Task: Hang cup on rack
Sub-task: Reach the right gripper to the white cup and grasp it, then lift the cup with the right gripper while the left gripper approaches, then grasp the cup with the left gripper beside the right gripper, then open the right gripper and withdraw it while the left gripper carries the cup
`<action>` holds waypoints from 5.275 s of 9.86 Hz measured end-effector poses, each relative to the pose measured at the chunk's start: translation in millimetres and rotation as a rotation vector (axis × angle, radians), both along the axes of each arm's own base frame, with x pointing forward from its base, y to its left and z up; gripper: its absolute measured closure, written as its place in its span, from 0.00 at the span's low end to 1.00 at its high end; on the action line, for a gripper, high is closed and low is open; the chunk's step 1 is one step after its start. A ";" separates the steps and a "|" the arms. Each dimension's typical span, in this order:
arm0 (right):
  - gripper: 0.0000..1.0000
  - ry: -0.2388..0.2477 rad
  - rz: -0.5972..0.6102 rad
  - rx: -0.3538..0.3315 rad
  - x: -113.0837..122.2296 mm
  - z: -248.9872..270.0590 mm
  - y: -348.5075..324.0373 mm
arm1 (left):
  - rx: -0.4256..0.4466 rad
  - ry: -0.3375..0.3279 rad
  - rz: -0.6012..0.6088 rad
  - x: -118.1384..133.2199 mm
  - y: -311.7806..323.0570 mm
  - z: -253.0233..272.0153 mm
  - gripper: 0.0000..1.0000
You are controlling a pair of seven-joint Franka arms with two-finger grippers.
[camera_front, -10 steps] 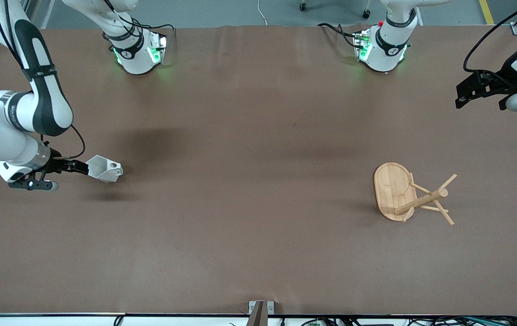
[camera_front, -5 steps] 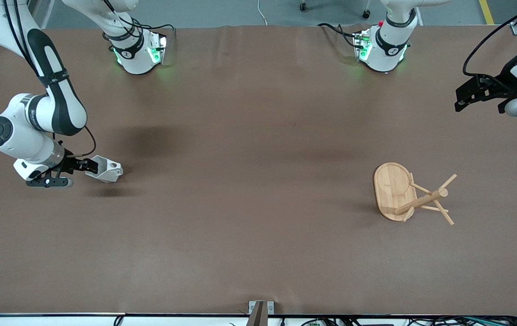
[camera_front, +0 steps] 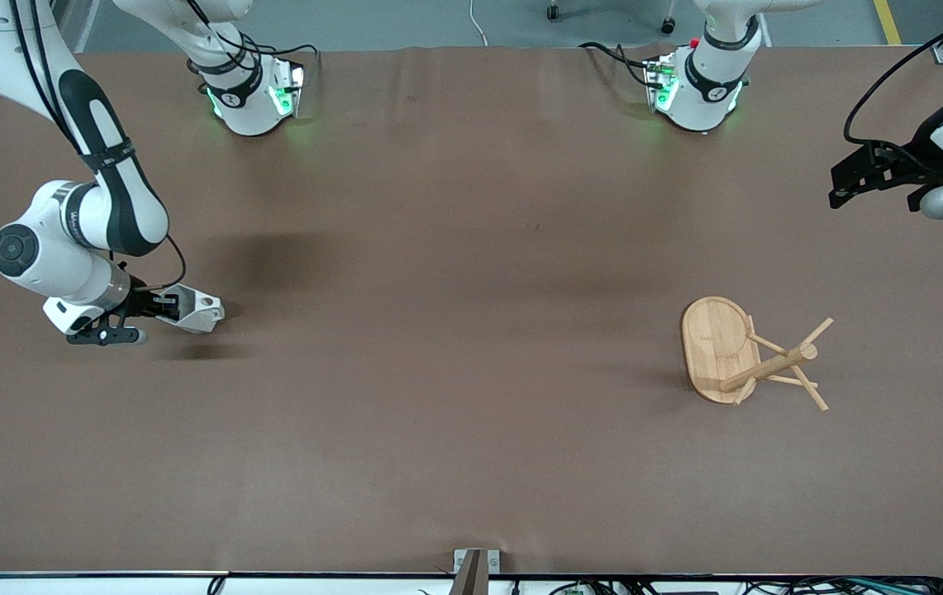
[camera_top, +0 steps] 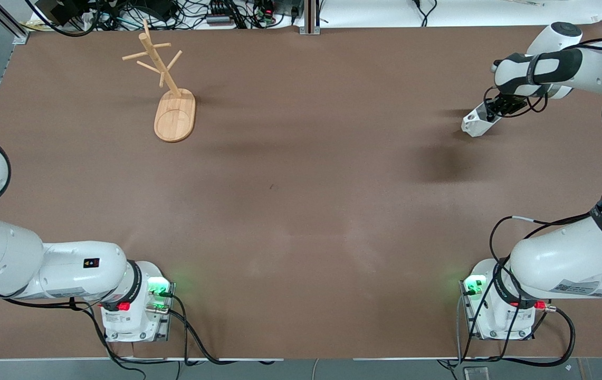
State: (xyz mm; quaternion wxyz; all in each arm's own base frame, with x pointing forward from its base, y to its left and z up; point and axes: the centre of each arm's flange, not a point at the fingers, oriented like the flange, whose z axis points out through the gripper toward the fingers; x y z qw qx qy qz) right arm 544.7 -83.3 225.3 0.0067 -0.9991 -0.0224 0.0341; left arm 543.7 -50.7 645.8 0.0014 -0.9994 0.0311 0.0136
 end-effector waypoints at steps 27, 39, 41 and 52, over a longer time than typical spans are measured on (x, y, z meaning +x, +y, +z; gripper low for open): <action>0.96 0.232 -0.012 1.248 -8.7 237.9 446.1 | -0.223 -0.290 -1.105 -160.3 -408.9 17.1 0.00; 0.96 0.253 -0.016 1.243 -11.0 230.2 447.9 | -0.368 -0.263 -1.296 -68.6 -371.7 -41.7 0.00; 0.96 0.257 -0.022 1.244 -11.1 231.2 448.3 | -0.380 -0.258 -1.303 -61.7 -372.9 -52.1 0.00; 0.37 0.298 -0.116 1.237 -7.0 253.9 443.7 | -0.395 -0.242 -1.307 -50.6 -370.1 -65.4 0.27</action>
